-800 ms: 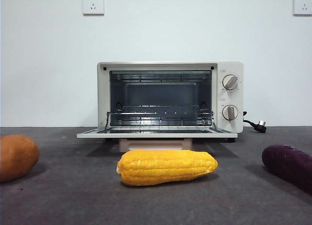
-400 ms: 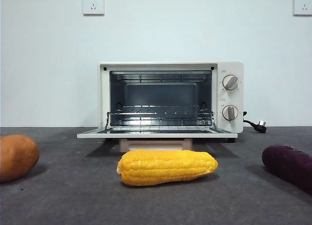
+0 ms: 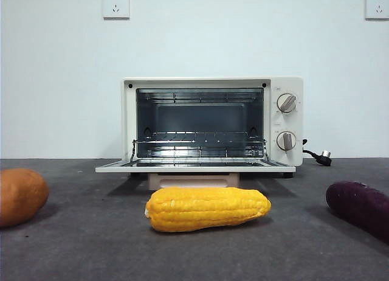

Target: Take the eggplant from the table,put the eggplant in the oven

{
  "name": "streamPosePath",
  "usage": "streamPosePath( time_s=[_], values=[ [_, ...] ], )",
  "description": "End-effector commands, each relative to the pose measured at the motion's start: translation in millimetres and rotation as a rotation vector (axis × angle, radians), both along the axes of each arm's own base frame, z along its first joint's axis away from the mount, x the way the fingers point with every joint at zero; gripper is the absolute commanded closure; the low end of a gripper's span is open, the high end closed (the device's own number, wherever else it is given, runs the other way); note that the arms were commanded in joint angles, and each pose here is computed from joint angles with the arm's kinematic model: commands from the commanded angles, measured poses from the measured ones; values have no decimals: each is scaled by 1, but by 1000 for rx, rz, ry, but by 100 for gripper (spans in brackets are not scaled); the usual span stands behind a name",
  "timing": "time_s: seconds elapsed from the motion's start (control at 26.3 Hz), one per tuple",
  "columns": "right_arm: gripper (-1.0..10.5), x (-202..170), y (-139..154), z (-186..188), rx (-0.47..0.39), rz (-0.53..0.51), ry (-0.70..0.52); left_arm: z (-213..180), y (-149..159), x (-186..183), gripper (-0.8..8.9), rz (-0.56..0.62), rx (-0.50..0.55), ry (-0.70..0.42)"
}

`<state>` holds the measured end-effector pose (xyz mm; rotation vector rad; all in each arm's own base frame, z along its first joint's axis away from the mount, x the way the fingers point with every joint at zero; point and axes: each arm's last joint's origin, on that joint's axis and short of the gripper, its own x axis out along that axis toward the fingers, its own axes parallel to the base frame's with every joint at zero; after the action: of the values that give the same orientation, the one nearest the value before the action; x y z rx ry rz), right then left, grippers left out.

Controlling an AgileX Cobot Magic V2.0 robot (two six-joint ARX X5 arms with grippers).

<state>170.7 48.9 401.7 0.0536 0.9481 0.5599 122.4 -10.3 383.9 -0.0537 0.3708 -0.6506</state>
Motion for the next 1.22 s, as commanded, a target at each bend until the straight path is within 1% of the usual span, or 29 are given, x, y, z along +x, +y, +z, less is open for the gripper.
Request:
streamPosePath(
  time_s=[0.04, 0.19, 0.27, 0.3, 0.42, 0.61, 0.76, 1.1, 1.22],
  values=[
    [354, 7, 6, -9, -32, 17, 29, -16, -3, -2, 819, -39, 6, 13],
    [354, 18, 16, -29, -101, 32, 123, -30, -10, -5, 819, -166, -18, 39],
    [357, 24, 20, -44, -124, 36, 170, -32, -12, -6, 819, -192, -17, 54],
    [361, 27, 22, -53, -132, 33, 197, -32, -13, -7, 819, -197, -17, 59],
    [425, 35, 25, -82, -142, 16, 257, -32, -14, -7, 819, -209, -11, 55],
    [424, 38, 27, -131, -147, -26, 341, -32, -16, -8, 819, -225, -11, 57],
    [423, 34, 25, -165, -168, -63, 398, -33, -17, -8, 819, -239, -8, 57],
    [424, 20, 21, -219, -154, -145, 465, -32, -19, -9, 819, -255, -5, 54],
    [426, 12, 22, -232, -177, -152, 484, -32, -19, -9, 819, -256, -5, 54]
  ],
)
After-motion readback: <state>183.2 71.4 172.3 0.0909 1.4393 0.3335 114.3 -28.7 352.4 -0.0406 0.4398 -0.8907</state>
